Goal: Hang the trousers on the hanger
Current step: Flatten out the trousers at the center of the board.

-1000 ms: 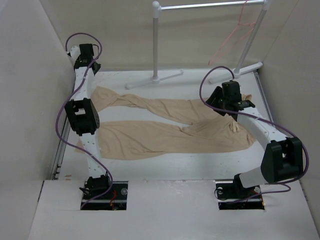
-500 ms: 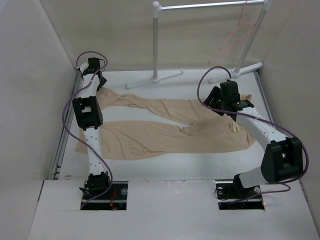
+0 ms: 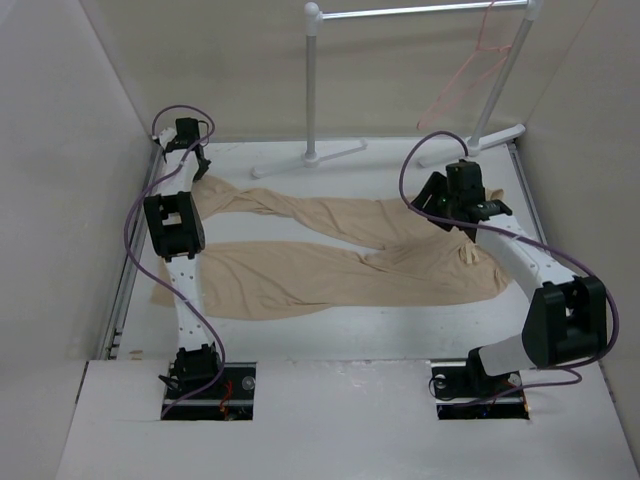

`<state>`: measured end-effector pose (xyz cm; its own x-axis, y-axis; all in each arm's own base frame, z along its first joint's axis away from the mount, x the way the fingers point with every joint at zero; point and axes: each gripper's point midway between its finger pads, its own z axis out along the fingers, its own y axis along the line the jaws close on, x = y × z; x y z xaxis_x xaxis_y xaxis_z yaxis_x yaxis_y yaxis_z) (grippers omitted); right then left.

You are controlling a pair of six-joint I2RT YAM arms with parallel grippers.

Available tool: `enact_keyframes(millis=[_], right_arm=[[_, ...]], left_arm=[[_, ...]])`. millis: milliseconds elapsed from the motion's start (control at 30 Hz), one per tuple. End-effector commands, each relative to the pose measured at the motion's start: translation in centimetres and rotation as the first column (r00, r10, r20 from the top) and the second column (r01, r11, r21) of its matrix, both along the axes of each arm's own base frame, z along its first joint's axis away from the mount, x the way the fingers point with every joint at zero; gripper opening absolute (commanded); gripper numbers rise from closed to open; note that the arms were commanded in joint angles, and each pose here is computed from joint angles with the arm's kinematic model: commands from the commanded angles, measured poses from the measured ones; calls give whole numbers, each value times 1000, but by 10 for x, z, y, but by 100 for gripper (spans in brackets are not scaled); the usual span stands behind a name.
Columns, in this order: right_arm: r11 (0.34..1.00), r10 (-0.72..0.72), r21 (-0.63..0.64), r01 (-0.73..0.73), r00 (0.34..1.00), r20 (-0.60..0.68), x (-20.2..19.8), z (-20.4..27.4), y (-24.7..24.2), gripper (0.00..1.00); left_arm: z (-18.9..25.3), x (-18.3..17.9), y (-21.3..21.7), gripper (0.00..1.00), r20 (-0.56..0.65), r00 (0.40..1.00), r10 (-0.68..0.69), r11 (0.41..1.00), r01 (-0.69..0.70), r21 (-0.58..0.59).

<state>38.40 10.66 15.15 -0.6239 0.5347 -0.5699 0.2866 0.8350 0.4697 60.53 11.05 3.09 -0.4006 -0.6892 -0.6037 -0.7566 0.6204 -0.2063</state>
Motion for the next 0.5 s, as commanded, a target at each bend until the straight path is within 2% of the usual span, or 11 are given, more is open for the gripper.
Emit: enact_keyframes(millis=[0, 100, 133, 267, 300, 400, 467], right_arm=[[1000, -1, 13, 0, 996, 93, 9, 35, -5, 68], [1000, 7, 17, -9, 995, 102, 10, 39, -3, 68], [1000, 7, 16, -9, 995, 100, 11, 38, -3, 68], [1000, 24, 18, -26, 995, 95, 11, 37, 3, 68], [999, 29, 18, -31, 995, 95, 11, 37, 5, 68], [999, 37, 17, -38, 995, 92, 10, 38, 8, 68], [999, 36, 12, -37, 995, 90, 10, 40, 8, 68]], left_arm=[[5, -20, 11, 1, -54, 998, 18, 1000, -17, 17], [26, -18, 14, 0, -16, 999, 30, 999, -29, 44], [34, -16, 15, 3, 3, 1000, 30, 998, -30, 51], [45, -3, 15, 34, 56, 998, 29, 997, -33, 66], [41, -1, 14, 38, 49, 998, 25, 998, -28, 61], [23, -1, 13, 41, 12, 1000, 14, 998, -15, 54], [7, -4, 10, 38, -22, 1000, -4, 999, 5, 44]])
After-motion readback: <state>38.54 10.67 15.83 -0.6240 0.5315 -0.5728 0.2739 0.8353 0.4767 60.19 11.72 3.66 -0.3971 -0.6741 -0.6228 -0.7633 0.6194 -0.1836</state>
